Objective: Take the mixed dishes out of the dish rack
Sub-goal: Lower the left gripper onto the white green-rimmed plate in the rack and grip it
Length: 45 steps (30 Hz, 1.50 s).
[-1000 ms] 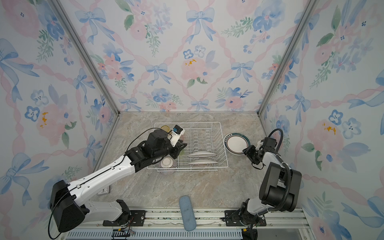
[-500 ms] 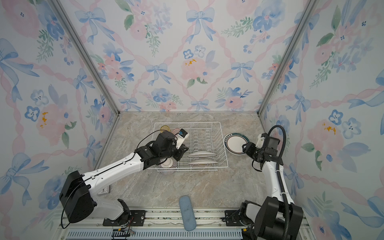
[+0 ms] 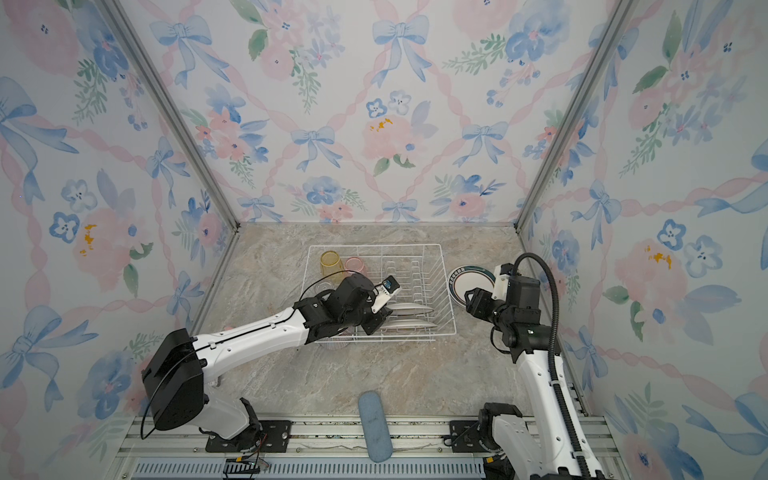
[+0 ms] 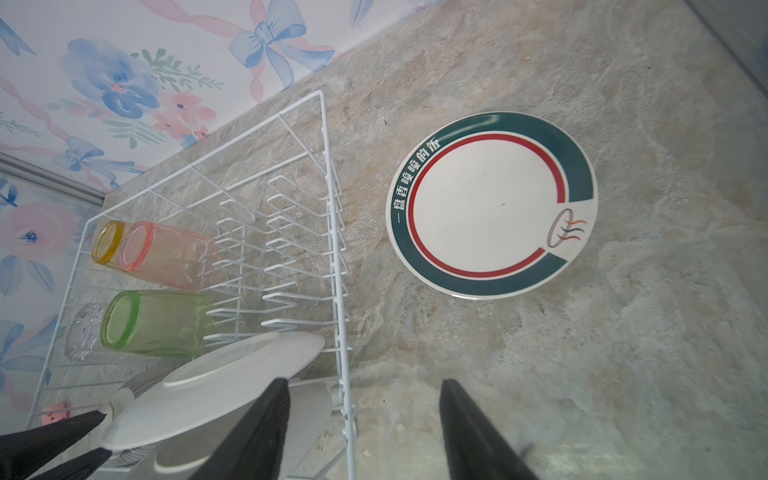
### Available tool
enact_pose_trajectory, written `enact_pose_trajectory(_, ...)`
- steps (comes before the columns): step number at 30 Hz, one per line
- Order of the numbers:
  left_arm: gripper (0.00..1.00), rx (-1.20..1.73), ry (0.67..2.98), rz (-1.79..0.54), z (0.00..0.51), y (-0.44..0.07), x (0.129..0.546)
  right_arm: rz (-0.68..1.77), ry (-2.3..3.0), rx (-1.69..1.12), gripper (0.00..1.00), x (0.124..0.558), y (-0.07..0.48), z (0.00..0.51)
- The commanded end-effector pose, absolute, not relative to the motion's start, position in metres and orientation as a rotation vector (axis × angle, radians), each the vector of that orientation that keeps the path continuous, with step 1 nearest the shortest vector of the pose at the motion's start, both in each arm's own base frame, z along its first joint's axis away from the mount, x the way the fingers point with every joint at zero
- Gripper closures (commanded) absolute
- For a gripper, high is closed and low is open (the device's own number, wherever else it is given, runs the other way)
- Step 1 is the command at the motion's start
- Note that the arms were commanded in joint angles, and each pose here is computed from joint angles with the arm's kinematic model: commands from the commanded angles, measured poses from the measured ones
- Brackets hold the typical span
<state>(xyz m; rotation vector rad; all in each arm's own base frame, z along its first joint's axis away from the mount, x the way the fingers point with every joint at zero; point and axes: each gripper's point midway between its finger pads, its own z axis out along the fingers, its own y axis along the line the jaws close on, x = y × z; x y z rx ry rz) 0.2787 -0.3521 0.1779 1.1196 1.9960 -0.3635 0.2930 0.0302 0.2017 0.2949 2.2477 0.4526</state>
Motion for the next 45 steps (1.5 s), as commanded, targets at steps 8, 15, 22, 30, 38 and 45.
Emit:
enact_pose_trajectory(8,0.75,1.171,1.910,-0.283,0.191,-0.369,0.289,0.439,2.258,0.283,0.39,0.295,0.035,0.201)
enact_pose_trajectory(15,0.74,1.220,1.880,-0.269,0.190,-0.381,0.291,0.429,2.262,0.278,0.39,0.294,0.034,0.199)
enact_pose_trajectory(22,0.73,1.260,1.854,-0.218,0.188,-0.387,0.300,0.413,2.263,0.275,0.39,0.293,0.032,0.198)
enact_pose_trajectory(30,0.74,1.332,1.832,-0.162,0.180,-0.393,0.306,0.397,2.262,0.273,0.38,0.291,0.030,0.199)
enact_pose_trajectory(38,0.76,1.370,1.809,-0.126,0.178,-0.399,0.312,0.386,2.254,0.281,0.37,0.288,0.026,0.201)
enact_pose_trajectory(45,0.78,1.401,1.803,-0.095,0.172,-0.403,0.319,0.380,2.251,0.283,0.37,0.288,0.024,0.201)
